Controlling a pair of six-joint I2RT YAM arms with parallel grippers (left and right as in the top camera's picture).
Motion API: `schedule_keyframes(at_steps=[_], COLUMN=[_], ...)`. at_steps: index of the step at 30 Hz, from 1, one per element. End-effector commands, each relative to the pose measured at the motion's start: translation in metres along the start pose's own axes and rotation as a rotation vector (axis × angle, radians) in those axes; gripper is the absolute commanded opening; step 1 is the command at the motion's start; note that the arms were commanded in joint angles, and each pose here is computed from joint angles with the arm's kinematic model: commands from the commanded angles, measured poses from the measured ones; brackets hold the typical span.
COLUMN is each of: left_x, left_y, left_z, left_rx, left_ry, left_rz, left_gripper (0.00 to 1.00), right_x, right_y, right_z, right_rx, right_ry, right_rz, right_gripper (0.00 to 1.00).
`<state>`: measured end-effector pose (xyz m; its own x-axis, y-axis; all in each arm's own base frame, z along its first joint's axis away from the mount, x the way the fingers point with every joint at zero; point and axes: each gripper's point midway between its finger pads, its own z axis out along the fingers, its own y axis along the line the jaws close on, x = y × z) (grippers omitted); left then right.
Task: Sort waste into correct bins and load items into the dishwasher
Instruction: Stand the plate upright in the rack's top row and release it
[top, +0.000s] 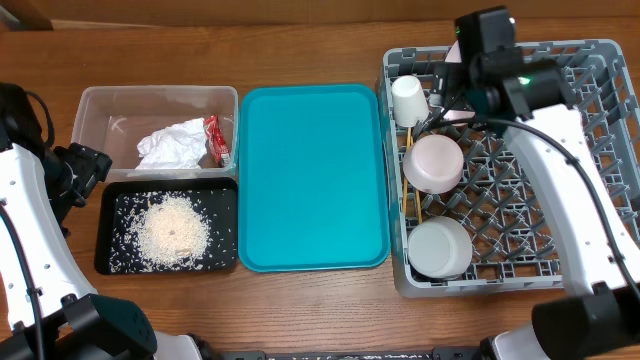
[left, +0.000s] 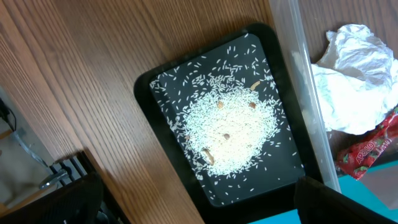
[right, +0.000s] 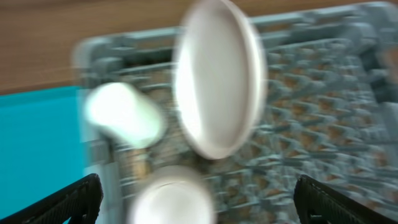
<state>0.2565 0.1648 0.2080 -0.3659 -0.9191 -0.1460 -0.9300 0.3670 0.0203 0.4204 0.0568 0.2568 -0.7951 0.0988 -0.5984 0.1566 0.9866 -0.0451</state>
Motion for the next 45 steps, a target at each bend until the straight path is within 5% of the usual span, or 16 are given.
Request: schedule_keyframes(at_steps=[1, 21, 35, 45], left_x=[-0.002, -0.002, -0.002, -0.002], left_y=[-0.003, -0.003, -0.003, -0.003], left_z=[-0.009, -0.009, -0.009, -0.009], left_rx=[0.020, 0.020, 0.020, 0.020], left_ry=[-0.028, -0.028, -0.028, -0.028], left_rz=[-0.007, -0.007, -0.007, -0.007], left_gripper=[1.00, 1.00, 1.00, 1.00], right_x=[-0.003, -0.003, -0.022, 0.011], right_y=[0.026, 0.025, -0.011, -0.058], right_z=[-0.015, -0.016, -0.161, -0.276], right_rx=[-0.166, -0.166, -0.266, -0.328], right_ry=[0.005, 0.001, -0.327, -0.605], right_rz=[0.012, 0.014, 0.079, 0.136], right_gripper=[1.00, 1.00, 1.00, 1.00])
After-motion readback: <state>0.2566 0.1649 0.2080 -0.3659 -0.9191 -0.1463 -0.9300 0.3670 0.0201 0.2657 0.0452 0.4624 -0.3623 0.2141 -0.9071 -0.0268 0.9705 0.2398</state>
